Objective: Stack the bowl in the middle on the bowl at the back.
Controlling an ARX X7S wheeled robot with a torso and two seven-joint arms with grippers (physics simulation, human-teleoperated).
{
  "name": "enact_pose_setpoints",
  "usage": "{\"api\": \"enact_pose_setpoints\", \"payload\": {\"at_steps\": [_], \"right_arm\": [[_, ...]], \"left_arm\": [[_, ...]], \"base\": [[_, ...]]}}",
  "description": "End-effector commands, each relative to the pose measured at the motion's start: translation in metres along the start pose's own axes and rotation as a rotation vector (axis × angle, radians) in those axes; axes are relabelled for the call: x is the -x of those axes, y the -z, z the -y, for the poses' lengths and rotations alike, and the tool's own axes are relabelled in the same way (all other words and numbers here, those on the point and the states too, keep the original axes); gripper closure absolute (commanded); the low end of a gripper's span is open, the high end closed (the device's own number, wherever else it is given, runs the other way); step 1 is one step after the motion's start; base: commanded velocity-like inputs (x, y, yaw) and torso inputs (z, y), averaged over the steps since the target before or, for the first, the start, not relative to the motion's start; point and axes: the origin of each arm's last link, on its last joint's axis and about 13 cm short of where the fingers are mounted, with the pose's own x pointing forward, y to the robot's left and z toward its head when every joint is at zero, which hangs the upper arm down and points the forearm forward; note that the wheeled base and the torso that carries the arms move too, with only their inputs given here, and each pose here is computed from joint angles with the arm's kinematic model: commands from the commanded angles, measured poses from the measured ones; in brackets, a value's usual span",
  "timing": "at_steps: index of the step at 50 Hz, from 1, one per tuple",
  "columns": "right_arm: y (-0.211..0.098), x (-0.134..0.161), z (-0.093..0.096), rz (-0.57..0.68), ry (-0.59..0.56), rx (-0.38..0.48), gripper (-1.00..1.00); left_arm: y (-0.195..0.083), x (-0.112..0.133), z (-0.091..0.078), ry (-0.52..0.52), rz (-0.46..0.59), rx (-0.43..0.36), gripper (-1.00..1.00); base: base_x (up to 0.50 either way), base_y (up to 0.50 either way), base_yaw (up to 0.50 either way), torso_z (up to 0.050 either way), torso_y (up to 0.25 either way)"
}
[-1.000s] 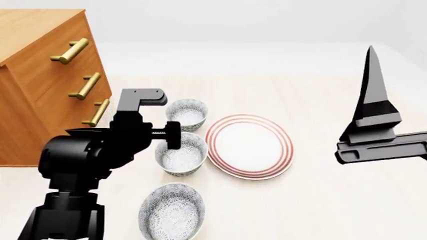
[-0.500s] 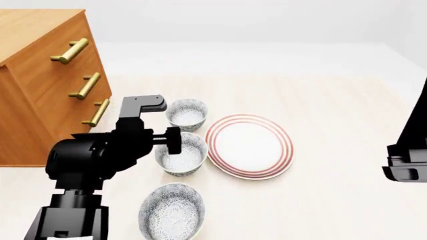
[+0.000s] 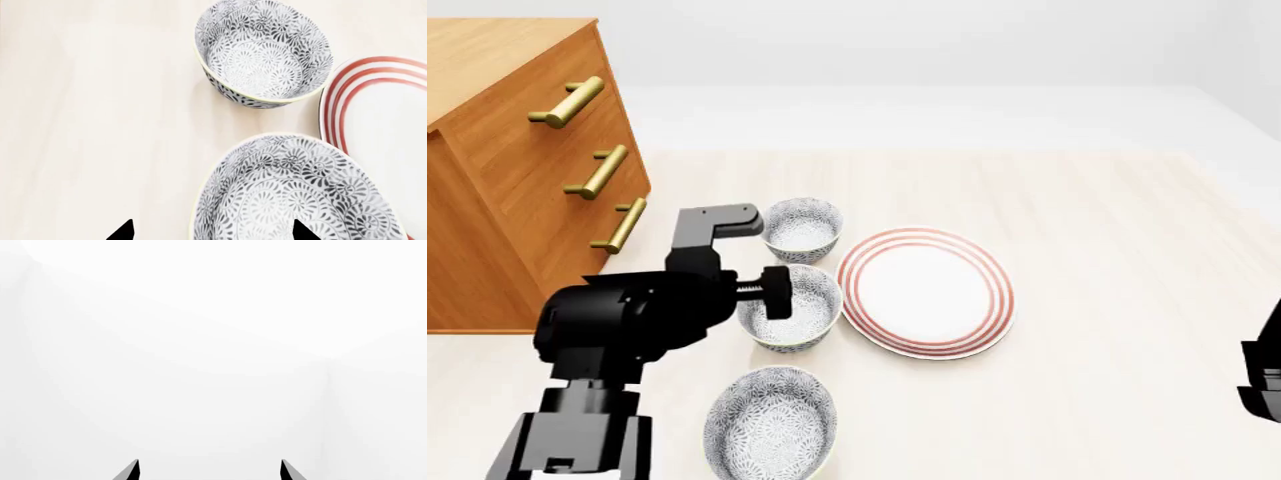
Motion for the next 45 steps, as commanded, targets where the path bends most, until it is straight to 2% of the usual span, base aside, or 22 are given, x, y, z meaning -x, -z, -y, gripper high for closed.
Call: {"api": "enact_pose_setpoints", "payload": {"at_steps": [1, 19, 44, 45], "right_arm": [[0.001, 0.003, 0.0, -0.005, 0.002, -0.023, -1.0], [0.003, 0.001, -0.004, -0.01, 0.007, -0.048, -1.0], [0.003, 0.003, -0.002, -0.024, 0.018, -0.042, -1.0], [0.003, 0.003, -0.002, -0.024, 0.018, -0.041, -1.0]], "left_arm": [[0.003, -0.006, 0.001, -0.013, -0.04, 0.021, -1.0], [0.004, -0.018, 0.002, -0.017, -0.114, 0.075, -1.0], [0.01, -0.028, 0.005, -0.02, -0.17, 0.11, -1.0], [0.01, -0.029, 0.005, -0.023, -0.174, 0.113, 1.0]], "base": [[0.0, 0.0, 0.0, 0.0, 0.0], [0.0, 0.0, 0.0, 0.0, 0.0], [0.0, 0.0, 0.0, 0.0, 0.0], [0.0, 0.0, 0.0, 0.0, 0.0]]}}
